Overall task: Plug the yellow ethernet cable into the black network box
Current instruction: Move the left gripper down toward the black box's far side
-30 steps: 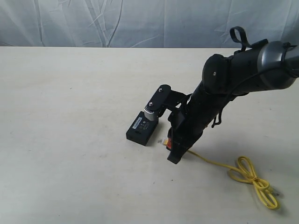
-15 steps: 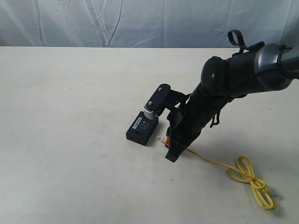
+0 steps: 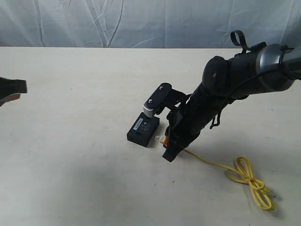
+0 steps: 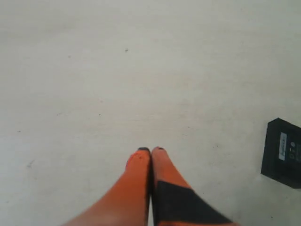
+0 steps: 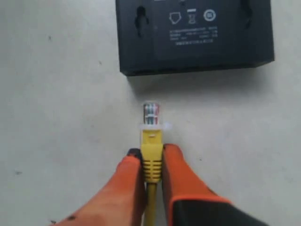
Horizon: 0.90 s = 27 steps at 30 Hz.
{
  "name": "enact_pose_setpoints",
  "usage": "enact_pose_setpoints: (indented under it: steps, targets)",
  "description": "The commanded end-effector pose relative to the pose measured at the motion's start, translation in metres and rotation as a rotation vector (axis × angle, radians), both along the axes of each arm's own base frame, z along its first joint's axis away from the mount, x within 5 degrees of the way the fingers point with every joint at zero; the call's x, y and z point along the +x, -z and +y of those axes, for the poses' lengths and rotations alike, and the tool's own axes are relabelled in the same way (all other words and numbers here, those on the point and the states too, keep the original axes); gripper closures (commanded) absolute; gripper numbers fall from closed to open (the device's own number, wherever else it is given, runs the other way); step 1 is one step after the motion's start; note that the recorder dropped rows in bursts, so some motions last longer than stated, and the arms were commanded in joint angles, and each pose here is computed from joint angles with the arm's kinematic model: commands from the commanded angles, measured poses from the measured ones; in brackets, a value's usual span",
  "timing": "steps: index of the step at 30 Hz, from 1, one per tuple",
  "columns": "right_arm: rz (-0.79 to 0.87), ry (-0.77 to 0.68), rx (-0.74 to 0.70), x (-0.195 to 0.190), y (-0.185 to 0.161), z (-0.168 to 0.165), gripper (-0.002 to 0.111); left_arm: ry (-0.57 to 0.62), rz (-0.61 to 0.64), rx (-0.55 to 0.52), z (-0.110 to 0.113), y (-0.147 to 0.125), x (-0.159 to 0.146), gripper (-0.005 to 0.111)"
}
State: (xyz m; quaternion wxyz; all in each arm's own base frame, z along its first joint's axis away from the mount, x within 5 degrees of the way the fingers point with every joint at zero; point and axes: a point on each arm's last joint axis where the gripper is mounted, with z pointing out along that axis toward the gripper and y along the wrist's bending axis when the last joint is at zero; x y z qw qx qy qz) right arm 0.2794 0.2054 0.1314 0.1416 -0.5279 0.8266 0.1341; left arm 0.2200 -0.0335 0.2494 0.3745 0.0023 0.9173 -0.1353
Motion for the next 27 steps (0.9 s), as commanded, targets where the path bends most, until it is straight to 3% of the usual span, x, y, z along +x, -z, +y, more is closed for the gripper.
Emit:
enact_pose_setpoints:
  steps: [1,14,21,27]
  targets:
    - [-0.015,0.017,0.014,0.004,-0.002,0.0,0.109,0.077,0.031,0.013,-0.019,0.007,0.032,0.107]
    - [-0.01,-0.092,-0.075,0.0,0.001,-0.007,0.109,0.256,0.083,0.137,-0.056,0.041,0.105,0.107]
    - [-0.049,-0.084,-0.071,0.003,0.0,-0.006,0.109,0.259,0.143,0.14,-0.067,0.074,0.125,0.107]
    - [-0.044,-0.042,-0.036,0.004,-0.001,-0.004,0.109,0.342,0.201,0.144,-0.097,0.101,0.13,0.107]
